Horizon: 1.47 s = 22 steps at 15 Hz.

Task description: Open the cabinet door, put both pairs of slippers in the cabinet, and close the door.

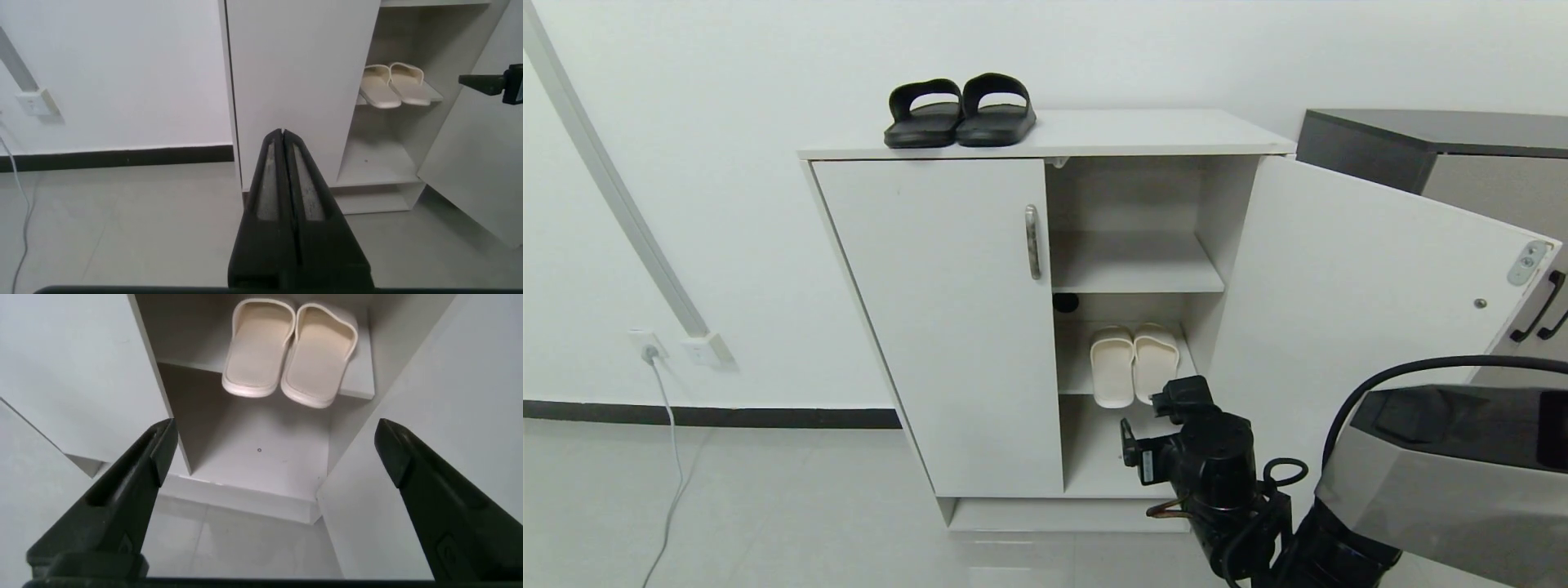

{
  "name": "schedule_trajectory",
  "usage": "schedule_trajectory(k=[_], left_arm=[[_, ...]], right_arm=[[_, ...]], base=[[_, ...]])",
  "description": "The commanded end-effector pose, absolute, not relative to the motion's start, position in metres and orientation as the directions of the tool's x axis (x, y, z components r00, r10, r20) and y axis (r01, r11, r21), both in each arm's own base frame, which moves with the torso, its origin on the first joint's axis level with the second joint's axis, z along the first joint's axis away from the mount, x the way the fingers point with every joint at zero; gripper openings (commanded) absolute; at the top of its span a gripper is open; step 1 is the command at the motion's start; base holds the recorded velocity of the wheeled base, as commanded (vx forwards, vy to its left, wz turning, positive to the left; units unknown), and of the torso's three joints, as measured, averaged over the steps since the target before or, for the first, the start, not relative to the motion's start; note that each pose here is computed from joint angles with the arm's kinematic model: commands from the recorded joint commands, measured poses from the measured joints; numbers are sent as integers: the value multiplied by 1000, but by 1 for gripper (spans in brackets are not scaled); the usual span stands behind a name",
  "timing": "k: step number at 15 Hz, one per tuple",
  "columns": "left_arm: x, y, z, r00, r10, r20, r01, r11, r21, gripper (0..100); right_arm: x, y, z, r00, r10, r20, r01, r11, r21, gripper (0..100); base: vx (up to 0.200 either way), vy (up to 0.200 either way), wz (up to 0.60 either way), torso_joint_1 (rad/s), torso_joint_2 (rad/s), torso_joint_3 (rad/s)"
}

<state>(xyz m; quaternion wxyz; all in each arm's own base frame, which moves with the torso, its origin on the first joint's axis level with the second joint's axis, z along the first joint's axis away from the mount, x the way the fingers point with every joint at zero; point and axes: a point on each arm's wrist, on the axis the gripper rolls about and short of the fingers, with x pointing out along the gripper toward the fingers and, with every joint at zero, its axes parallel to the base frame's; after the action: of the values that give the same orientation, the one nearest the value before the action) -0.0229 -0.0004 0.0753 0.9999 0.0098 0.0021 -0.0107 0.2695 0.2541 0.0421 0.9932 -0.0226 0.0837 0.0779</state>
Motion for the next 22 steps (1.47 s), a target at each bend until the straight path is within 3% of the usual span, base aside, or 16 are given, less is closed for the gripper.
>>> schedule_trajectory(k=[1, 5, 22], left_arm=[[-23, 0, 75, 1000, -21, -6, 22, 1000, 20, 0], [-23, 0, 75, 1000, -21, -6, 22, 1000, 18, 0], [-23, 0, 75, 1000, -21, -6, 22, 1000, 18, 0]], right_arm=[[270, 255, 37, 973, 148, -177, -157, 987, -39, 100], [271, 254, 38, 974, 147, -174, -155, 987, -36, 100], [272, 255, 42, 978, 153, -142, -157, 988, -15, 100]], base=[[0, 0, 0, 0, 0, 0], [0, 0, 0, 0, 0, 0], [0, 200, 0, 2, 2, 3]])
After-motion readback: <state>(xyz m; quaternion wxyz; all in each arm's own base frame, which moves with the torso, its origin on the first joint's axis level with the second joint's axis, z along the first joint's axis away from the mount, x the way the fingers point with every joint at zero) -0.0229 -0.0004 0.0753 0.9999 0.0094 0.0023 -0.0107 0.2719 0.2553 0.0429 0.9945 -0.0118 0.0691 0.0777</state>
